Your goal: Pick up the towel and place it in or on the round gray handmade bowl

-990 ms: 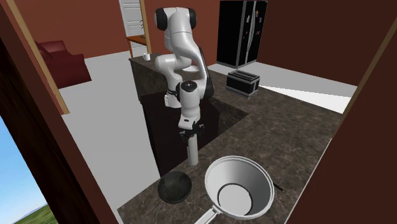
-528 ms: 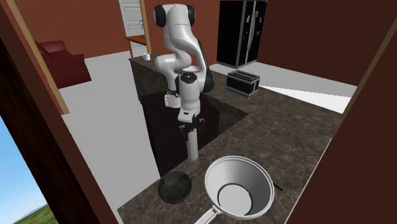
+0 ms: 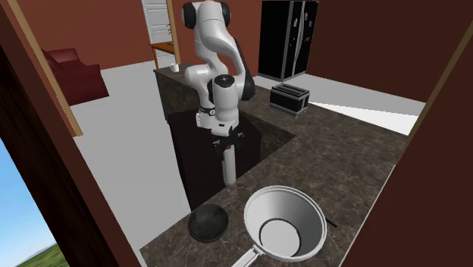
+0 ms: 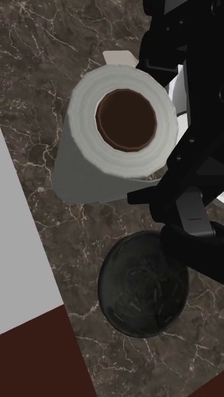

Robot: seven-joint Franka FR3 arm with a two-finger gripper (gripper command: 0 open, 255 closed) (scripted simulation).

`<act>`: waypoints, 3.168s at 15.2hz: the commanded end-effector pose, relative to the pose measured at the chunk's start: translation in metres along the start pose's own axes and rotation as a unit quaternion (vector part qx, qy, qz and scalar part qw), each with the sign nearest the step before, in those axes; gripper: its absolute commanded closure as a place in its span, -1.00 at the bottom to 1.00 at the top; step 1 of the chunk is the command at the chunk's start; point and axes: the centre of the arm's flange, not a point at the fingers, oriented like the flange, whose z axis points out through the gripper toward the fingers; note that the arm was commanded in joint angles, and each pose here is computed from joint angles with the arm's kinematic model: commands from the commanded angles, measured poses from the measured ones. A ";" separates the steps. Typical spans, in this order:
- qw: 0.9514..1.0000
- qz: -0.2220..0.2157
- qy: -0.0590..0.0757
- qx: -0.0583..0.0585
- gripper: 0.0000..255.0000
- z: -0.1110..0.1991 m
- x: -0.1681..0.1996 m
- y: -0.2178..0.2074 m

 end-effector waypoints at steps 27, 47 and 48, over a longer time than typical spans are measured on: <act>1.000 0.000 0.000 0.000 1.00 -0.080 0.113 0.159; 1.000 0.000 0.000 0.000 1.00 0.025 0.117 0.164; 1.000 0.000 0.000 0.000 1.00 0.030 0.117 0.164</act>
